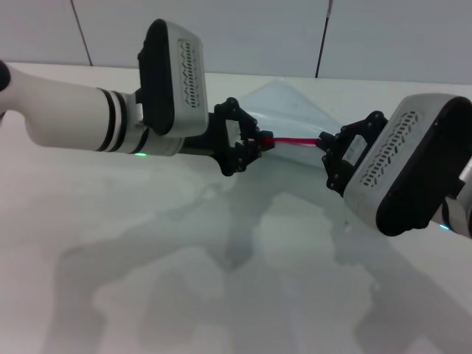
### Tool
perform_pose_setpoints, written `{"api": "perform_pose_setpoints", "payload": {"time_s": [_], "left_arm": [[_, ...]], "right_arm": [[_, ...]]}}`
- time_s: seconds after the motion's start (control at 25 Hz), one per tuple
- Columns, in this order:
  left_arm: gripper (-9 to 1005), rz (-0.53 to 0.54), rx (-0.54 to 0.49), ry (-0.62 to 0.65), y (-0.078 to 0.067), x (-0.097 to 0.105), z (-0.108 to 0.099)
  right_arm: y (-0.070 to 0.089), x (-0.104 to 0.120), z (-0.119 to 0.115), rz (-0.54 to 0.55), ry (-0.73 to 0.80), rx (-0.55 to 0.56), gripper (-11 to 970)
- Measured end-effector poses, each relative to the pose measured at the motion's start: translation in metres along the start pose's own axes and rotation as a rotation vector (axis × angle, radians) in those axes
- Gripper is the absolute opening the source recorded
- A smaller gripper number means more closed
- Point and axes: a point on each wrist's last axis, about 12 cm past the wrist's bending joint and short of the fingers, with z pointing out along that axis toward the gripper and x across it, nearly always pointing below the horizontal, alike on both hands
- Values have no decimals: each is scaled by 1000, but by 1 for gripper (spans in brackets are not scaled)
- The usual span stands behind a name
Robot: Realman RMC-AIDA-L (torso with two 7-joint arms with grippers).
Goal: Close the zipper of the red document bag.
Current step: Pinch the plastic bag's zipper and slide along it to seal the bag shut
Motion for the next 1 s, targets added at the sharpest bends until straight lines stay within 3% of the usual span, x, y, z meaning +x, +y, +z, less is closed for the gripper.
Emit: {"api": "perform_pose_setpoints", "payload": {"time_s": [0.4, 0.72, 1.0], "left_arm": [[124, -106, -94, 79, -5, 38, -16], [134, -207, -212, 117, -5, 74, -47], [142, -254, -260, 132, -9, 89, -61]], "right_arm": [[-3, 5, -5, 23, -4, 29, 48], [-8, 14, -9, 52, 11, 57, 50], [-13, 23, -11, 75, 34, 76, 52]]}}
